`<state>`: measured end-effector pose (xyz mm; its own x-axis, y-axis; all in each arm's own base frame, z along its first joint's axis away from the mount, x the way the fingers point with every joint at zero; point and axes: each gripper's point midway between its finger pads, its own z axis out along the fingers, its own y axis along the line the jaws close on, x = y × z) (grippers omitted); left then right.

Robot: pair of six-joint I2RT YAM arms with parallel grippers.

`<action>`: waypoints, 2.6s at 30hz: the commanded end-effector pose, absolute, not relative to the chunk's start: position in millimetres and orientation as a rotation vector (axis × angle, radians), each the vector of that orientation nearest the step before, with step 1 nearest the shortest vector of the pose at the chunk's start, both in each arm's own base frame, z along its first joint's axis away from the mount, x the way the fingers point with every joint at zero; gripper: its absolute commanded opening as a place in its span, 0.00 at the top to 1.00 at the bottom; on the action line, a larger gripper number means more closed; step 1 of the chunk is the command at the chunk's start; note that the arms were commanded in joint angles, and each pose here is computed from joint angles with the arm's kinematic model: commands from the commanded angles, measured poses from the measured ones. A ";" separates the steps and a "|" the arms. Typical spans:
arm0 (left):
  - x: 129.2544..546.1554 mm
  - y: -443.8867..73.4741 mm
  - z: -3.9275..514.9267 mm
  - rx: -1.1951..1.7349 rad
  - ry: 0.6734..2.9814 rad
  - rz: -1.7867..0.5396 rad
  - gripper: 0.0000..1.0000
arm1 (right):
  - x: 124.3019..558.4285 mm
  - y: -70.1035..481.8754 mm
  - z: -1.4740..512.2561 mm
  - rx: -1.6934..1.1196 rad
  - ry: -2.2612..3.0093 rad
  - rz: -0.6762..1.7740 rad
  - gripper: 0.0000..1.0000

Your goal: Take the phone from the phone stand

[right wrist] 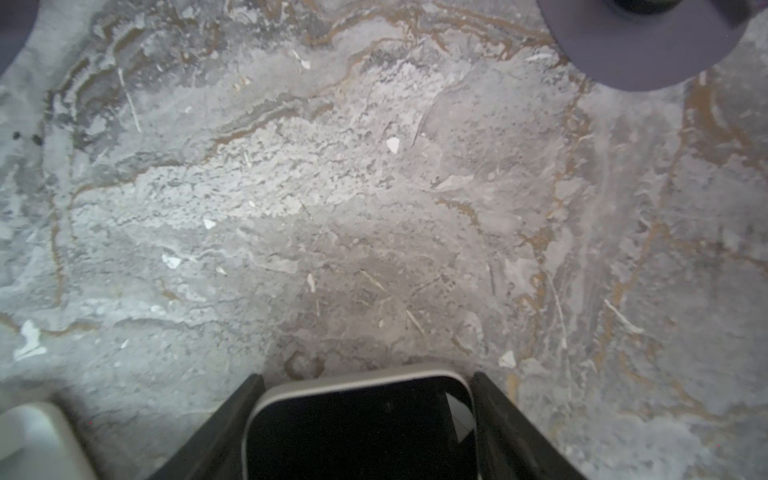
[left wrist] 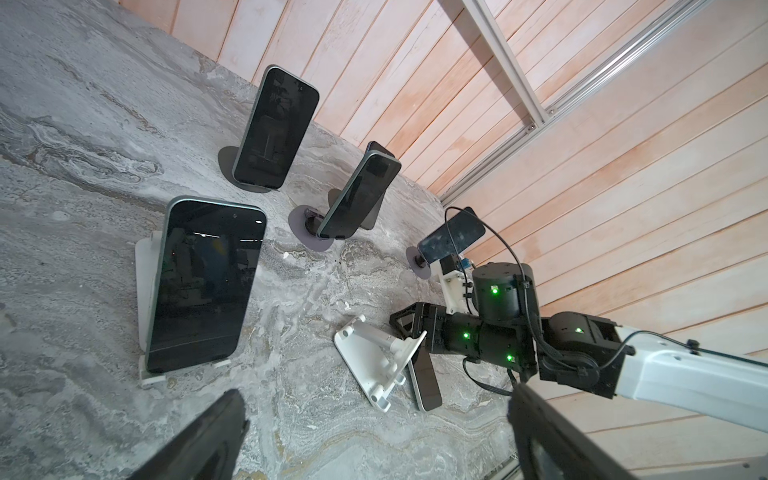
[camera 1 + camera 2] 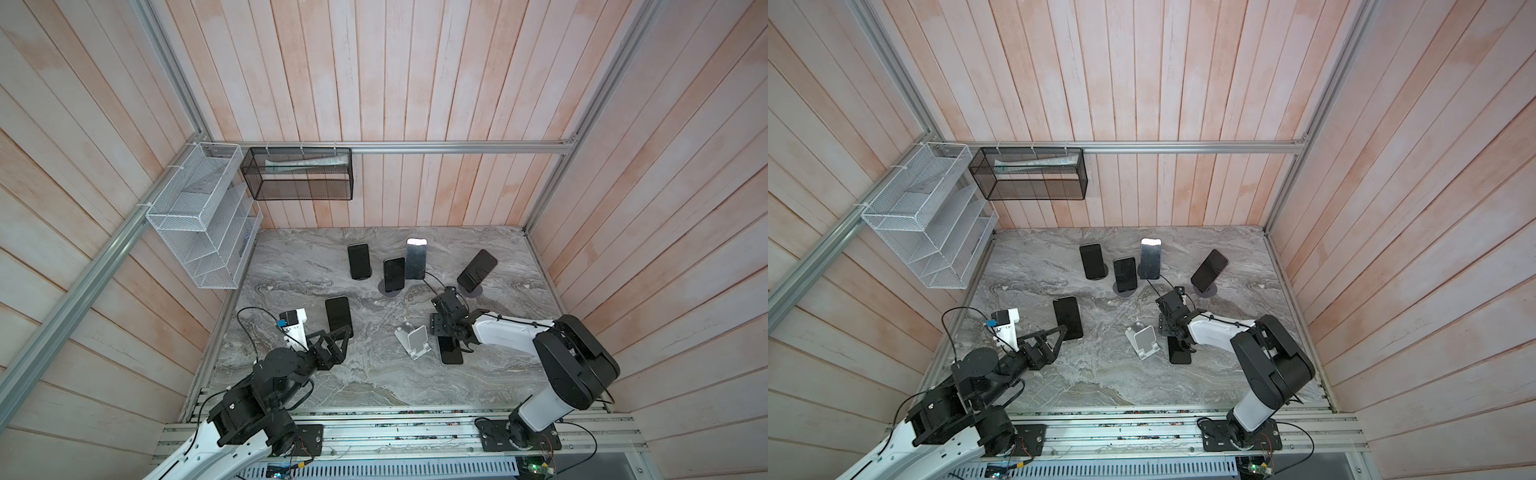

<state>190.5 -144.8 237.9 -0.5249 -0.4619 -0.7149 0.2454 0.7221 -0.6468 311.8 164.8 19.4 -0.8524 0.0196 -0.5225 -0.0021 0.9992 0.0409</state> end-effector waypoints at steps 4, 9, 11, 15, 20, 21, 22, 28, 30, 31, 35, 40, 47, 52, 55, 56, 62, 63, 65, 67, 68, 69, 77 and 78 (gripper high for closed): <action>190.7 -141.0 232.7 -0.195 1.926 -0.892 0.00 | 293.4 170.3 11.0 -0.048 2.645 0.117 0.22; 186.2 -122.6 236.1 -0.228 1.904 -0.845 0.00 | 291.4 164.6 10.5 -0.008 2.615 0.103 0.20; 182.8 -117.3 237.9 -0.236 1.894 -0.848 0.00 | 291.7 162.8 12.1 -0.004 2.609 0.089 0.20; 177.7 -113.2 237.7 -0.250 1.885 -0.873 0.00 | 296.1 163.2 31.2 -0.025 2.579 0.086 0.19; 175.7 -111.0 241.3 -0.249 1.874 -0.881 0.00 | 301.5 172.1 84.0 -0.127 2.491 0.155 0.18; 175.9 -111.5 242.1 -0.244 1.872 -0.880 0.00 | 302.2 171.4 98.0 -0.139 2.461 0.161 0.17; 175.7 -112.3 244.2 -0.239 1.868 -0.885 0.00 | 301.5 173.7 113.1 -0.162 2.423 0.186 0.16; 179.6 -128.8 237.1 -0.213 1.879 -0.937 0.00 | 280.1 213.4 166.8 -0.358 2.230 0.484 0.11; 182.1 -137.4 227.2 -0.214 1.908 -0.956 0.00 | 271.5 228.0 162.2 -0.425 2.237 0.517 0.11; 182.9 -141.9 223.8 -0.214 1.919 -0.971 0.00 | 266.3 236.4 158.3 -0.471 2.242 0.516 0.10; 184.6 -155.2 215.5 -0.199 1.956 -1.007 0.00 | 253.2 257.6 132.7 -0.572 2.306 0.510 0.08; 184.7 -161.2 214.0 -0.187 1.980 -1.019 0.00 | 251.9 260.4 97.9 -0.597 2.426 0.442 0.08; 184.9 -161.2 218.6 -0.199 1.966 -1.034 0.00 | 247.0 269.5 76.9 -0.622 2.444 0.435 0.18; 186.6 -163.3 218.9 -0.203 1.969 -1.037 0.00 | 250.5 267.9 79.7 -0.602 2.425 0.400 0.40; 187.9 -164.2 219.0 -0.199 1.979 -1.024 0.00 | 253.9 263.4 91.2 -0.573 2.377 0.374 0.46; 188.2 -164.5 219.7 -0.198 1.980 -1.022 0.00 | 255.4 260.3 97.8 -0.552 2.350 0.362 0.48; 190.2 -164.1 224.4 -0.194 1.974 -1.007 0.00 | 268.7 234.0 149.9 -0.356 2.205 0.313 0.52; 190.1 -163.8 225.3 -0.191 1.973 -1.004 0.00 | 271.8 225.9 160.7 -0.312 2.178 0.288 0.52; 190.8 -162.3 226.7 -0.192 1.968 -0.996 0.00 | 280.4 204.0 178.7 -0.210 2.145 0.206 0.53; 191.7 -160.8 226.7 -0.198 1.965 -0.986 0.00 | 292.5 181.2 193.8 -0.119 2.114 0.143 0.53; 192.1 -160.1 227.0 -0.201 1.962 -0.982 0.00 | 298.8 173.1 200.0 -0.080 2.101 0.135 0.53; 192.7 -159.1 228.7 -0.205 1.958 -0.977 0.00 | 306.3 165.7 207.3 -0.043 2.089 0.140 0.54; 190.2 -149.8 244.2 -0.213 1.950 -0.948 0.00 | 365.7 152.7 261.3 0.051 2.003 0.130 0.54; 188.9 -148.0 244.1 -0.219 1.949 -0.951 0.00 | 375.7 151.1 264.4 0.062 1.998 0.138 0.54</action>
